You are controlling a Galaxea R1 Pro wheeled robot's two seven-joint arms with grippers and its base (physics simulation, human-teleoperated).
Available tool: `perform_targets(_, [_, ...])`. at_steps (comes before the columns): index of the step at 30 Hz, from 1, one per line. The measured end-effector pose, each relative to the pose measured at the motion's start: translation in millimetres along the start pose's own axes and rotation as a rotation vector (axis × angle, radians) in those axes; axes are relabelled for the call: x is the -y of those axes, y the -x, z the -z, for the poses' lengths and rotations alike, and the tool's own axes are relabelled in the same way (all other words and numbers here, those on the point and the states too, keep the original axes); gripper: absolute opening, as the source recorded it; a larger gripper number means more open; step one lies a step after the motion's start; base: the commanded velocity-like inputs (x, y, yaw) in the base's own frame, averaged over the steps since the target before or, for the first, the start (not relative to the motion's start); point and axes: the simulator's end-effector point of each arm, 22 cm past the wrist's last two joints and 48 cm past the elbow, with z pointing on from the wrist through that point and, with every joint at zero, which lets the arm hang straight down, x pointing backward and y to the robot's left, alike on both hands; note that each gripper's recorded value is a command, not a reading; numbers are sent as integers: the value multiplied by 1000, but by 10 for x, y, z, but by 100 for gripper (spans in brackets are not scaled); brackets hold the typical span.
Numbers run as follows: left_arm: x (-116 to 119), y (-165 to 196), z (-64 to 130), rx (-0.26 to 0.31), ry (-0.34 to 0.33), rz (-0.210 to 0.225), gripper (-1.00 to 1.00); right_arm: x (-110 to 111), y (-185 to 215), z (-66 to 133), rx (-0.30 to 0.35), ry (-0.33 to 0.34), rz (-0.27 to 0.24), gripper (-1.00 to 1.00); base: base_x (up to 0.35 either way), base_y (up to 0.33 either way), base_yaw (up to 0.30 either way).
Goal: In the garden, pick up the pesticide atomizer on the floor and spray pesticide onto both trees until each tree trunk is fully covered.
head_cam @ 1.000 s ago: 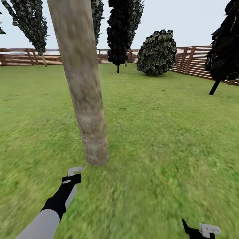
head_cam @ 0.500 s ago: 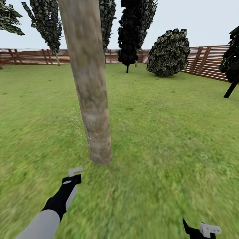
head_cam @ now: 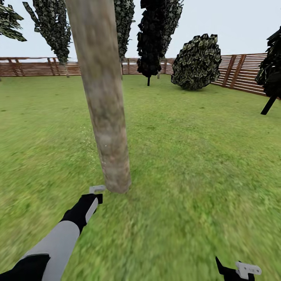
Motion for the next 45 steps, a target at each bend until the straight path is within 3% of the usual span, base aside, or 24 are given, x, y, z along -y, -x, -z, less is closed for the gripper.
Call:
perform_targets(12, [-82, -29, -12, 1, 11, -8, -100, -17, -13, 2, -2, 2, -3, 100, 115, -64, -211])
perform_targets(15, [-77, -39, -12, 4, 21, -35, -100, -19, -13, 2, -2, 3, -3, 100, 115, -70, -3])
perform_targets(17, [-46, -51, -10, 2, 15, -35, -100, -21, -12, 1, -2, 3, -3, 100, 9, -5, 0])
perform_targets(19, [166, -57, 26, 10, -17, -44, -100, -22, -15, 2, -3, 3, -3, 100, 1, 0, 0])
perform_targets(22, [290, -39, 57, 19, -32, -54, -100, -22, -15, 2, -3, 3, -3, 100, 0, 0, 0])
perform_targets(23, [303, 16, 64, 41, -34, -51, -100, -21, -17, 4, -3, 3, -3, 100, 0, 0, 0])
perform_targets(27, [224, 89, 52, 70, -22, -52, -100, -20, -11, 0, -2, 3, -3, 100, 0, 0, 0])
perform_targets(30, [-304, 30, -59, 59, 53, -67, -100, -18, -12, 0, -2, 3, -2, 100, 0, 0, 0])
perform_targets(33, [-452, -330, -110, 16, 71, -71, -100, 10, -9, 2, -2, 0, 1, 100, 147, 0, 0])
perform_targets(42, [-366, -365, -97, 14, 56, -67, -100, 23, -2, 2, -1, -1, 2, 100, 191, 0, 0])
perform_targets(45, [-172, -382, -69, 13, 29, -63, -100, 23, -4, 3, -2, -1, 2, 100, 4, 0, 0])
